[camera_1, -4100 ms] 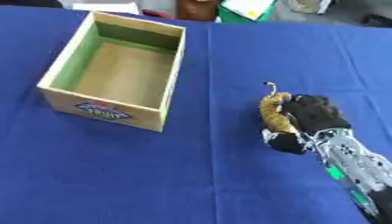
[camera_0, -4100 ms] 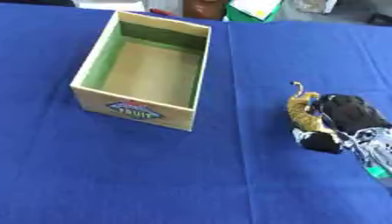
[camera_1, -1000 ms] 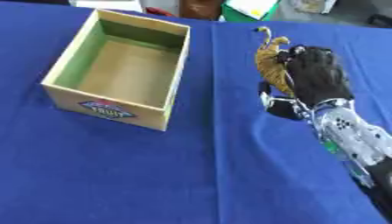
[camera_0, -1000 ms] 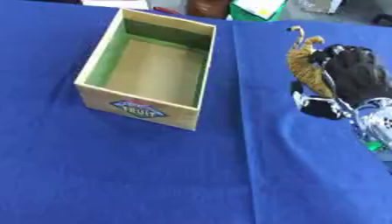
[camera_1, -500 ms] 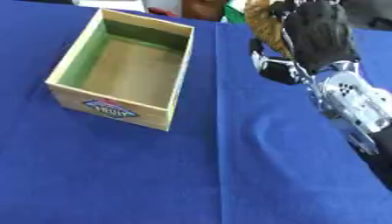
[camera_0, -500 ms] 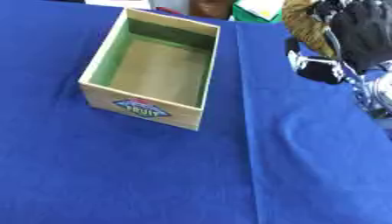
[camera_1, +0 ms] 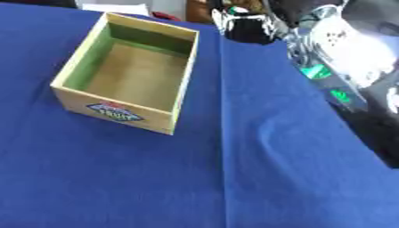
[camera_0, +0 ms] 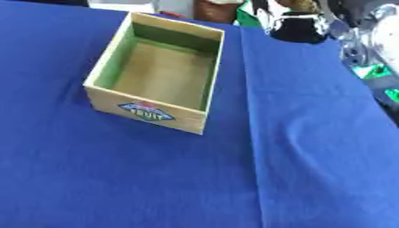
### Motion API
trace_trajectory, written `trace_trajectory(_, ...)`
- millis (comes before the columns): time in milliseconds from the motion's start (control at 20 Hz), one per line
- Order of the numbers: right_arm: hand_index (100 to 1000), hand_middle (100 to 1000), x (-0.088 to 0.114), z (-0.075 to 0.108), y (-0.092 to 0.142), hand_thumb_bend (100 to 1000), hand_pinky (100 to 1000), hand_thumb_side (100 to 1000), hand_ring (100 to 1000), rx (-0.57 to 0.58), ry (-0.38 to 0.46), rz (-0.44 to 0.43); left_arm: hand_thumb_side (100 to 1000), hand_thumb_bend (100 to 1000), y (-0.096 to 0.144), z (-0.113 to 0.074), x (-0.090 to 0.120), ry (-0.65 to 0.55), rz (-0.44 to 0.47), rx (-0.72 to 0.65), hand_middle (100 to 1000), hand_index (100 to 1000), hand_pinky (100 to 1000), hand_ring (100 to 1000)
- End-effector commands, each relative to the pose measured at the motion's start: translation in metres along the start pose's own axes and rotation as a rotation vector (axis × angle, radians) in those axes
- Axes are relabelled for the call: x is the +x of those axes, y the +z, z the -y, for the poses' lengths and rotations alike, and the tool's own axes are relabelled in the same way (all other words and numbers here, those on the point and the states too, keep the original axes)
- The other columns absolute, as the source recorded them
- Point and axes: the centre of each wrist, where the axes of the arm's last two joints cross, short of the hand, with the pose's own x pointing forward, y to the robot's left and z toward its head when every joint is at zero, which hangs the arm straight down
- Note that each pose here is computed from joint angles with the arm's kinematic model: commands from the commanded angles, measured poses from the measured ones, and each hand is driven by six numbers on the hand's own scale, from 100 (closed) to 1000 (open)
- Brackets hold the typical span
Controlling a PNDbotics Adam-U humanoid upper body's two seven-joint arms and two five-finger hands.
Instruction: Pick up objects on the table and place them in the box.
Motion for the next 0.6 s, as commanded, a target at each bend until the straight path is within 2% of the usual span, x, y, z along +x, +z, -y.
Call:
trace_trajectory(50, 425, 404, 0.014, 0.011, -0.011, 100, 550, 435, 531, -0.010, -0.055, 0.059, 601, 100, -0.006, -0.002, 0.005, 0.008, 0.033, -0.038, 553, 727, 557, 508)
trace_trajectory(250, 429, 405, 0.040, 0.021, -0.026, 100, 552, 440, 531, -0.013, -0.128, 0.126, 601, 100, -0.008, 0.000, 0.006, 0.027, 0.045, -0.065, 554, 727, 557, 509)
trace_trajectory(600, 437, 407, 0.081, 0.015, -0.065, 100, 560, 452, 536, 0.073, -0.187, 0.241, 601, 100, -0.014, 0.002, 0.007, 0.053, 0.071, -0.094, 555, 727, 556, 510)
